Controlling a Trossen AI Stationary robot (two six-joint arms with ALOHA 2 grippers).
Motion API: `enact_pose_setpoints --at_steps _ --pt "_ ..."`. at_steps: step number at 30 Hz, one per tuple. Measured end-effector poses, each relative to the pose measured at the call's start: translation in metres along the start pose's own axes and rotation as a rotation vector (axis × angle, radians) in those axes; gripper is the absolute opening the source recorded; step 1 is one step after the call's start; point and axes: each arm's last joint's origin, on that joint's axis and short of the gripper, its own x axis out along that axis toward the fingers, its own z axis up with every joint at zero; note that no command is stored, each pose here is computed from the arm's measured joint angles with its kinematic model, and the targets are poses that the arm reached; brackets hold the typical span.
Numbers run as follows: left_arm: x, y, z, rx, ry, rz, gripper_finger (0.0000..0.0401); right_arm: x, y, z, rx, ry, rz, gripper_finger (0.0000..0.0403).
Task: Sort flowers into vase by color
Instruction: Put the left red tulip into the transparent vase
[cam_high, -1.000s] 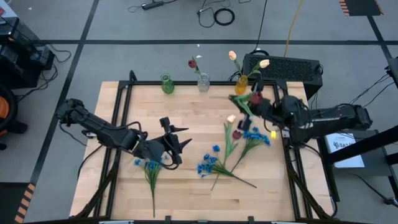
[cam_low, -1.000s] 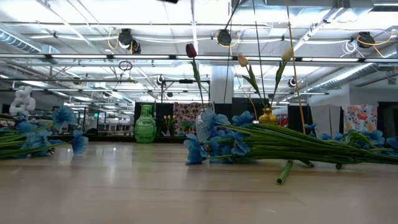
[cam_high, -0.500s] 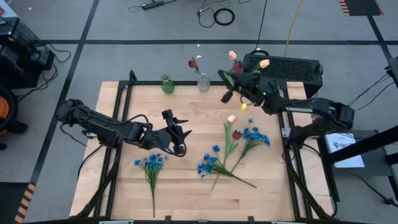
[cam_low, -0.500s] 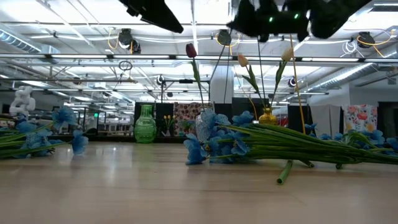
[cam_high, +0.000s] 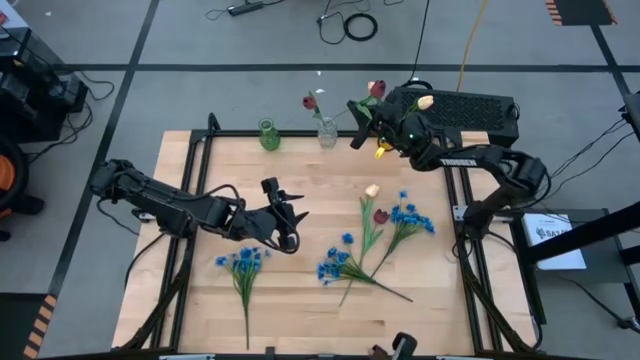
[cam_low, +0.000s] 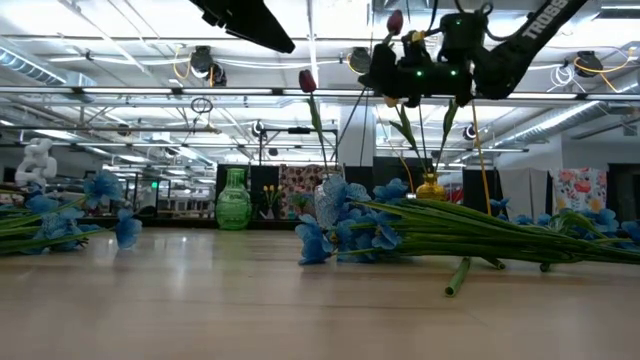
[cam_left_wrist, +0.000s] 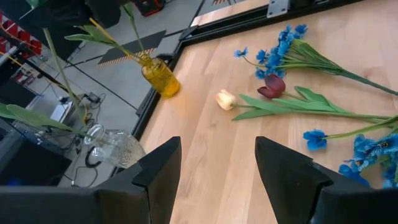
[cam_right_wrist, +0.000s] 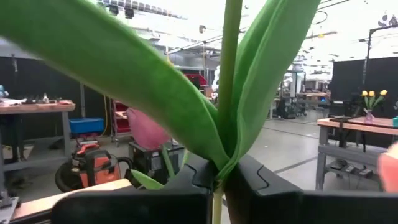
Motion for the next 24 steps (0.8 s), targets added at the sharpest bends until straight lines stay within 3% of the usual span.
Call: enact_pose_setpoints --at_steps 24 --pt "0.001 0.0 0.0 0.0 0.003 -0.02 0.0212 0.011 -0.007 -0.019 -0.062 0.141 -0.026 0.0026"
